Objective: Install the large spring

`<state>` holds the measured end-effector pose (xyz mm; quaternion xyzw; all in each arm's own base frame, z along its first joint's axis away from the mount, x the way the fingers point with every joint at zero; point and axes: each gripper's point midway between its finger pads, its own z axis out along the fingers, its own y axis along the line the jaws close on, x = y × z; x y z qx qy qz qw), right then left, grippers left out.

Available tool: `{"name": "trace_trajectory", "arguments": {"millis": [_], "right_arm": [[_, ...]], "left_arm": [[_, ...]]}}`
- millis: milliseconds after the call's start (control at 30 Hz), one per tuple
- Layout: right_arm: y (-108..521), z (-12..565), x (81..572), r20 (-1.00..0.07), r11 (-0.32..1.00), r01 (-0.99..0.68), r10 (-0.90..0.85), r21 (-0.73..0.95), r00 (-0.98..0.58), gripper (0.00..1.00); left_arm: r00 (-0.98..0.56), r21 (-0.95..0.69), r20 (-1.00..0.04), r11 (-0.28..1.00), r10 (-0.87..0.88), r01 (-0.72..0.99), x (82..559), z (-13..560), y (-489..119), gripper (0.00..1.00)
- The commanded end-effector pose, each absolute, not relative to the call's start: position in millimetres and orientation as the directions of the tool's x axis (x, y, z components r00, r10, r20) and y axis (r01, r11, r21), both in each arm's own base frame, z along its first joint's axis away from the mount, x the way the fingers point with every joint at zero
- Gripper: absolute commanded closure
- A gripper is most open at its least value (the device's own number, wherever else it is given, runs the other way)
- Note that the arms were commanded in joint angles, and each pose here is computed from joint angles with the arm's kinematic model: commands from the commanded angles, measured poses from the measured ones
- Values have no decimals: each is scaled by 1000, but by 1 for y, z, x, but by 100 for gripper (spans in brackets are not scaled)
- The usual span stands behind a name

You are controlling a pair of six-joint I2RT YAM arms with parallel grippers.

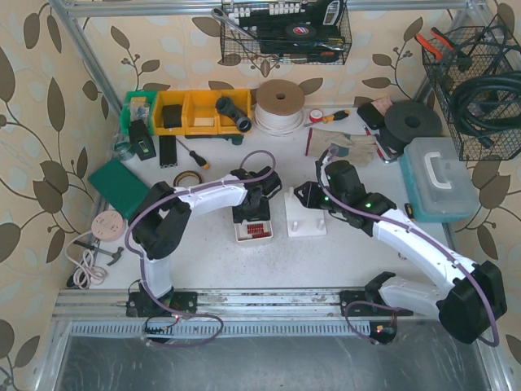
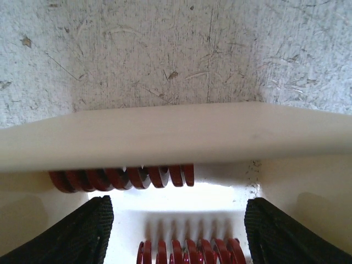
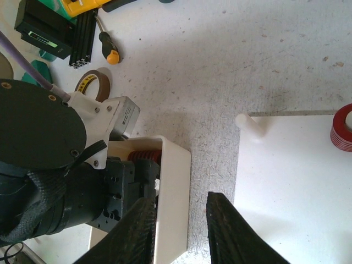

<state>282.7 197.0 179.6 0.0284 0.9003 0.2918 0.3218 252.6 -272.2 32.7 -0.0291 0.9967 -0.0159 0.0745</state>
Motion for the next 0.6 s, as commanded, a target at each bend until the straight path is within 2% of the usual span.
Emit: {"name": "trace_trajectory", "arguments": {"millis": [0, 133, 233, 467, 567], "right_arm": [[198, 197, 288, -585, 826, -155, 239, 542, -775, 70], [201, 200, 291, -581, 821, -156, 241, 550, -778, 70], [207, 201, 291, -569, 811, -167, 230, 560, -789, 70], [218, 203, 280, -549, 796, -245, 128, 554, -826, 72], [226, 205, 270, -534, 780, -302, 49, 549, -844, 67]], "left_arm": [[-984, -72, -169, 996, -63, -51, 251, 63, -273, 30], [-985, -107, -141, 991, -99, -84, 242, 71, -277, 30], [-976, -147, -159, 981, -151, -128, 240, 83, -279, 30], [-917, -292, -291, 938, -273, -187, 251, 145, -272, 30], [-873, -302, -369, 929, -319, -212, 249, 180, -246, 30]]}}
